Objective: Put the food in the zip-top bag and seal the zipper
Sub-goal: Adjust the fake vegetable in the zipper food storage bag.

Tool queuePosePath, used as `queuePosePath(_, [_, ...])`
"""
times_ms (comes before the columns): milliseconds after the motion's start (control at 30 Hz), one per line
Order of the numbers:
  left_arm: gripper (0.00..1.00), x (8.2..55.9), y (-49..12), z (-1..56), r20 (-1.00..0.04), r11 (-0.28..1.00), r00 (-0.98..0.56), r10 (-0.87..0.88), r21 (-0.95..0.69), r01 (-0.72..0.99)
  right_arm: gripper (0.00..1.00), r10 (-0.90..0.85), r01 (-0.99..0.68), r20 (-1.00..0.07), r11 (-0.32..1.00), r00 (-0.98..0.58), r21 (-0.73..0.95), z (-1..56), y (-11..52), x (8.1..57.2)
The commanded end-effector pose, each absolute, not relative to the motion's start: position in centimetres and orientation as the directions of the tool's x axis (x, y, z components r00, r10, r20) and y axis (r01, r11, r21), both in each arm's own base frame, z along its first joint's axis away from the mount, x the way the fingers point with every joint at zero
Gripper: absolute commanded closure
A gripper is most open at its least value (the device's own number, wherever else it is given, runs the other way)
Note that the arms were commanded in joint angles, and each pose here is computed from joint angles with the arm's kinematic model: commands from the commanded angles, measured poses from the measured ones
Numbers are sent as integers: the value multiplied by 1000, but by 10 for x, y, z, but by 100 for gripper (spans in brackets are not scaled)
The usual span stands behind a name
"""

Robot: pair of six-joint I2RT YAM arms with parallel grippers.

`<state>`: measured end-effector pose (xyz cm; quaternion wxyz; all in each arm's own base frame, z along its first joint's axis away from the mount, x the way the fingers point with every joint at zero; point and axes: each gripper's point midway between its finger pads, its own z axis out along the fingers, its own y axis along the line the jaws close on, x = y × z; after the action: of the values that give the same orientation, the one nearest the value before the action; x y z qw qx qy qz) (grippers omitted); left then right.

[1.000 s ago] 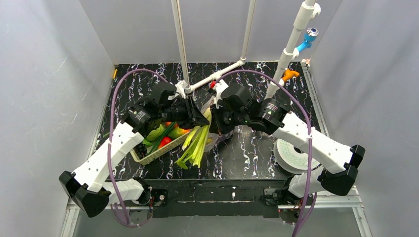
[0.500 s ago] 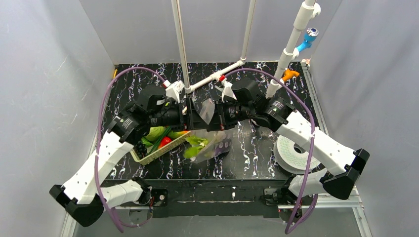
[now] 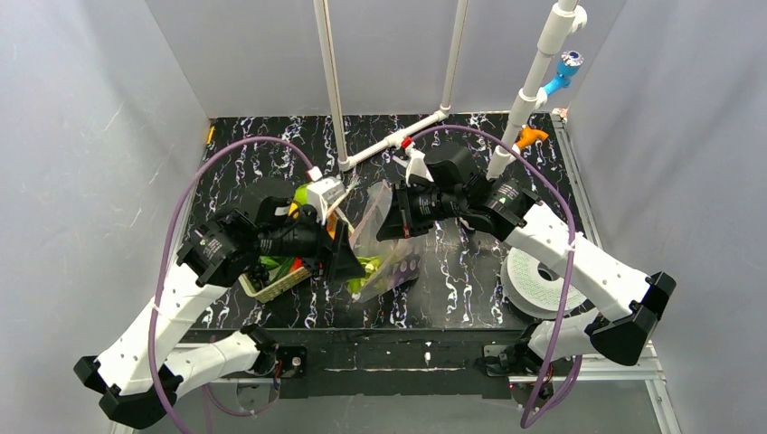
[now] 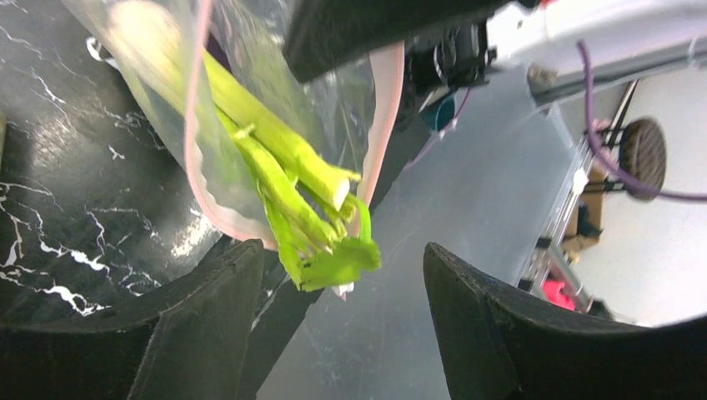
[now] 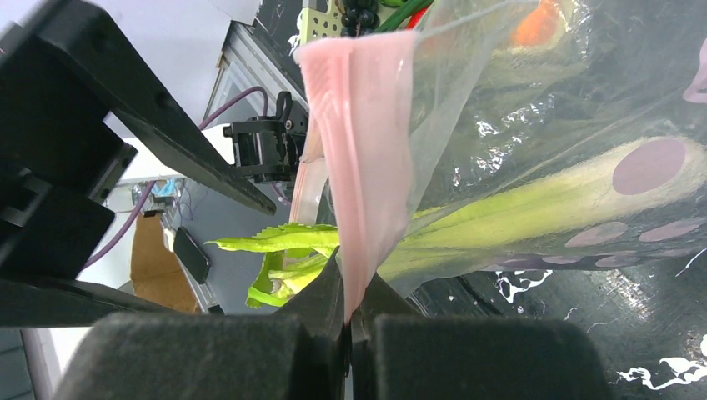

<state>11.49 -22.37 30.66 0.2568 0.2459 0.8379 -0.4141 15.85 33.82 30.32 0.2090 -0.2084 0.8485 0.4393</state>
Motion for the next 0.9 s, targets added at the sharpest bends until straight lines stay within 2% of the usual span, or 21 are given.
queuePosePath(0, [33, 102, -217, 287, -654, 518, -696, 297, -502, 692, 99, -155, -581, -587, 471, -795, 664, 319, 347, 163])
queuePosePath(267, [46, 113, -223, 275, -651, 548, -706, 280, -495, 674, 99, -163, -584, -584, 465, -795, 665, 320, 348, 163])
queuePosePath(433, [65, 127, -224, 276, -668, 596, -701, 247, -466, 654, 99, -163, -584, -584, 463, -796, 667, 320, 348, 162])
queuePosePath(467, [71, 129, -224, 278, -674, 604, -699, 238, -461, 650, 99, -163, -584, -584, 463, -796, 667, 319, 348, 162])
queuePosePath(533, [76, 130, -226, 285, -689, 593, -691, 218, -469, 654, 99, -166, -583, -581, 464, -797, 667, 317, 348, 161])
queuePosePath(600, [76, 128, -229, 294, -705, 567, -681, 197, -485, 666, 99, -170, -581, -578, 468, -798, 666, 314, 347, 161])
queuePosePath(867, [56, 107, -240, 334, -741, 416, -657, 140, -558, 718, 99, -162, -585, -587, 472, -793, 659, 313, 343, 160])
